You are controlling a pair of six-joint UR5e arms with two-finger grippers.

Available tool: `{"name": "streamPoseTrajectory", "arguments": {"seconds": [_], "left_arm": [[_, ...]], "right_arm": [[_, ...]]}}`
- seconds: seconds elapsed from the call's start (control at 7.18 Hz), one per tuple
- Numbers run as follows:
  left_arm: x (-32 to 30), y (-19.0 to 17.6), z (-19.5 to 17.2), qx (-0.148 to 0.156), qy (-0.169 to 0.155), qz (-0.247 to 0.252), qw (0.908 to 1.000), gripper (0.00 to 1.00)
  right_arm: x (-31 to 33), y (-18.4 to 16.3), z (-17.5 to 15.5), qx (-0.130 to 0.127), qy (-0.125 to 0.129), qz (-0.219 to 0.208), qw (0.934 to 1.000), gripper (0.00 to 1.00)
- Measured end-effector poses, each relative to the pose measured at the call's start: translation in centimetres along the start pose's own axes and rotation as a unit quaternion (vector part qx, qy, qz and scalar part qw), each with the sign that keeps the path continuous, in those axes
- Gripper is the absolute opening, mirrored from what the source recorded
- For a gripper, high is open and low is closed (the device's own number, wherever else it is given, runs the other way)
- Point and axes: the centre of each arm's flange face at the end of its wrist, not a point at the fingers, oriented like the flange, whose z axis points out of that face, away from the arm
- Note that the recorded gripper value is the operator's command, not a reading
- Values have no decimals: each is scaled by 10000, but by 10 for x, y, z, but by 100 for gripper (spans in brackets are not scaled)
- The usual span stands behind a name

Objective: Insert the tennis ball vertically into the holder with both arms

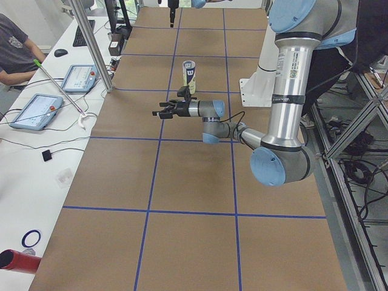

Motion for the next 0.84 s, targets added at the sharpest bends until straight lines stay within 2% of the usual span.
{"name": "streamPoseTrajectory", "arguments": {"seconds": [0.28,0.42,0.56,0.7,0.84], "left_arm": [[-20,-11,40,-691,-277,94,9972,99],[-41,-14,59,-1159,-320,30,9927,99],[-69,-19,75,-1692,-293,-217,9849,99],[-105,-24,86,-2251,-180,-635,9721,99],[-147,-29,92,-2764,-39,-1157,9540,99]], "right_arm": [[2,-1,1,-7,15,-51,10000,99],[2,-1,2,-8,21,-60,10000,99],[4,-1,3,-18,32,-49,10000,99],[7,-3,5,-33,51,-19,10000,99],[15,-7,6,-49,81,29,10000,99]]}}
